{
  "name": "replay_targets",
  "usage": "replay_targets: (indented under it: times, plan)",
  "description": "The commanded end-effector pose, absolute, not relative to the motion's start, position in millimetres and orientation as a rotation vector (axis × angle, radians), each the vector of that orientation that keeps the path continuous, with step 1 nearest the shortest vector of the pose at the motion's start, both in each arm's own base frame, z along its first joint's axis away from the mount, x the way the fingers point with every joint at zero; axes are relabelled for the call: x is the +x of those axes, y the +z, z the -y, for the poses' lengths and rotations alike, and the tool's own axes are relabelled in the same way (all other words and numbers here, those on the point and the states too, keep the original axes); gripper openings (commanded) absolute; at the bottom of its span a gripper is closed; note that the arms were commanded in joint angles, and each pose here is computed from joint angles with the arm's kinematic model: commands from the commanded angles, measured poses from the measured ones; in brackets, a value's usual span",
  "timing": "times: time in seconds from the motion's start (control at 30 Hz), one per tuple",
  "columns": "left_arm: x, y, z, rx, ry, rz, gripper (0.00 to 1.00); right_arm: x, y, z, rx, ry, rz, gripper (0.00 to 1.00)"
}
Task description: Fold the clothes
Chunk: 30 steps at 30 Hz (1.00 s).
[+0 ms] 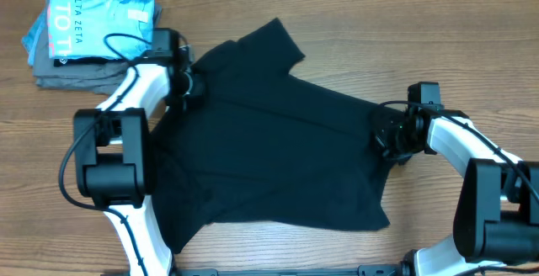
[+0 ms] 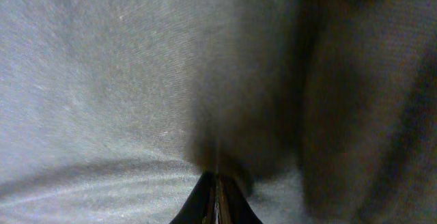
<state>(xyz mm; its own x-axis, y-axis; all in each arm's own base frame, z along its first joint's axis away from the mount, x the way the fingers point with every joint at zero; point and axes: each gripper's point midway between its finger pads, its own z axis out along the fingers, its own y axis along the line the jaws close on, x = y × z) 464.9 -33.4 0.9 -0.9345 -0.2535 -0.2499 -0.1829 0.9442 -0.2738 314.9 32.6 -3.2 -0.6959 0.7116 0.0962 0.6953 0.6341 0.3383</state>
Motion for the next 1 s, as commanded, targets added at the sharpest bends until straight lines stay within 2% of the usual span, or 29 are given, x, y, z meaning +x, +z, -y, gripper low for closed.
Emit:
replay_targets:
  times: [0.0, 0.27, 0.53, 0.67, 0.87, 0.9, 0.93, 0.97]
  plan:
    - [443.3, -40.9, -24.2, -0.497, -0.141, -2.901, 0.04, 317.0, -26.6, -20.5, 1.182, 0.434, -2.81, 0.04]
    - [448.2, -39.1, -42.1, -0.7, -0.164, -2.836, 0.04, 393.3, 16.5, -3.0, 1.035, 0.409, -2.6, 0.04]
    - [474.1, -8.6, 15.6, -0.685, -0.619, -2.769, 0.04, 454.1, 86.0, 34.2, 0.999, 0.324, -2.477, 0.04]
    - [487.2, 18.4, 33.2, -0.616, -0.663, -2.751, 0.04, 464.8, 142.6, 41.5, 0.886, 0.289, -2.5, 0.04]
    - [499.6, 88.8, 51.5, -0.446, -0.627, -2.723, 0.15, 446.5, 232.8, 26.9, 0.804, 0.31, -2.554, 0.04]
    - [499.0, 105.2, 54.7, -0.407, -0.606, -2.717, 0.2, 439.3, 243.3, 17.8, 0.787, 0.35, -2.578, 0.1]
    - [497.2, 118.7, 57.8, -0.376, -0.59, -2.713, 0.26, 431.5, 251.4, 5.3, 0.74, 0.406, -2.613, 0.21]
    - [494.2, 131.1, 61.5, -0.345, -0.583, -2.71, 0.38, 424.3, 255.8, -5.5, 0.692, 0.452, -2.647, 0.4]
